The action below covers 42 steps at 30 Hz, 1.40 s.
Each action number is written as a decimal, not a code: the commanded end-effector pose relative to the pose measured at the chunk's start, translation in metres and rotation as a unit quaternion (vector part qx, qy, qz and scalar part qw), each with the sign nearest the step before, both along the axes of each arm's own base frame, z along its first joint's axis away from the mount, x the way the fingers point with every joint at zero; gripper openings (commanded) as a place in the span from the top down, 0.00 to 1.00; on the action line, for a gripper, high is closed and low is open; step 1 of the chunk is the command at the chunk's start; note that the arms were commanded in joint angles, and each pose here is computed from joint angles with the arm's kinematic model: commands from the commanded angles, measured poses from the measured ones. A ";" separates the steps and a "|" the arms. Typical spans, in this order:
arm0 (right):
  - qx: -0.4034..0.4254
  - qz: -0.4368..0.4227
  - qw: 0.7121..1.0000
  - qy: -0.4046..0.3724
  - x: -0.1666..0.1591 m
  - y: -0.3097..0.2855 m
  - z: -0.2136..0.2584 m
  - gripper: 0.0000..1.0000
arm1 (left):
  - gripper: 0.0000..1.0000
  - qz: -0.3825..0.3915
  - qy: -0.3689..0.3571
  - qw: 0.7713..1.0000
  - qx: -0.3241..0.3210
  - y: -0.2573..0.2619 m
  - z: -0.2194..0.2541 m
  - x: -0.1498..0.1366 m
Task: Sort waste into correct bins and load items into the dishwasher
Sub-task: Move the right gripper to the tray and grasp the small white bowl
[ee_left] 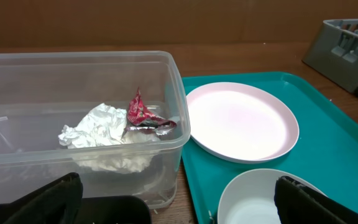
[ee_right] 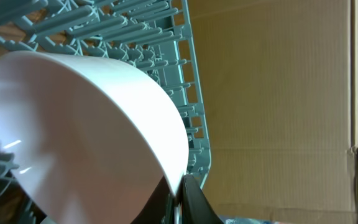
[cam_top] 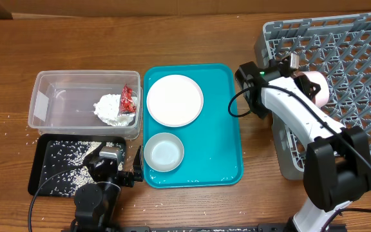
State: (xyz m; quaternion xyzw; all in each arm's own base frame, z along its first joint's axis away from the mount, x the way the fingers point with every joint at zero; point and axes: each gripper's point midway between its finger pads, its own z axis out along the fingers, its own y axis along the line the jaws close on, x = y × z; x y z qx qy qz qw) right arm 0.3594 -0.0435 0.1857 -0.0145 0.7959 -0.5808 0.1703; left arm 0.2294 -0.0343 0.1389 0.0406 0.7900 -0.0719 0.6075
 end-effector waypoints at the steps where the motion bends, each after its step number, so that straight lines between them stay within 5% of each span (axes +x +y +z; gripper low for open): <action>1: 0.019 0.004 1.000 -0.001 -0.006 0.013 -0.007 0.84 | 0.00 0.002 -0.004 1.000 0.009 0.002 0.000 0.000; 3: 0.048 -0.002 0.999 -0.011 -0.011 0.023 -0.009 0.67 | 0.00 0.002 -0.004 1.000 0.009 0.002 0.000 0.000; 16: 0.320 0.009 0.947 0.003 -0.029 0.145 -0.004 0.59 | 0.00 0.002 -0.004 1.000 0.009 0.002 0.000 0.000; 21: 0.538 0.070 0.821 0.175 -0.064 0.252 -0.041 0.56 | 0.00 0.002 -0.004 1.000 0.009 0.002 0.000 0.000; 23: 0.640 0.119 0.713 0.258 -0.088 0.310 -0.044 0.55 | 0.00 0.002 -0.004 1.000 0.009 0.002 0.000 0.000; 25: 0.686 0.128 0.661 0.274 -0.099 0.341 -0.048 0.54 | 0.00 0.002 -0.004 1.000 0.009 0.002 0.000 0.000; 31: 0.702 0.051 0.664 0.253 -0.129 0.356 -0.116 0.51 | 0.00 0.002 -0.004 1.000 0.009 0.002 0.000 0.000; 34: 0.706 0.023 0.668 0.235 -0.133 0.354 -0.135 0.62 | 0.00 0.002 -0.004 1.000 0.009 0.002 0.000 0.000; 38: 0.706 0.007 0.674 0.218 -0.133 0.348 -0.153 0.63 | 0.00 0.002 -0.004 1.000 0.009 0.002 0.000 0.000; 40: 0.702 -0.003 0.678 0.218 -0.137 0.344 -0.158 0.88 | 0.00 0.002 -0.004 1.000 0.009 0.002 0.000 0.000; 42: 0.702 -0.003 0.678 0.218 -0.136 0.343 -0.157 0.96 | 0.00 0.002 -0.004 1.000 0.009 0.002 0.000 0.000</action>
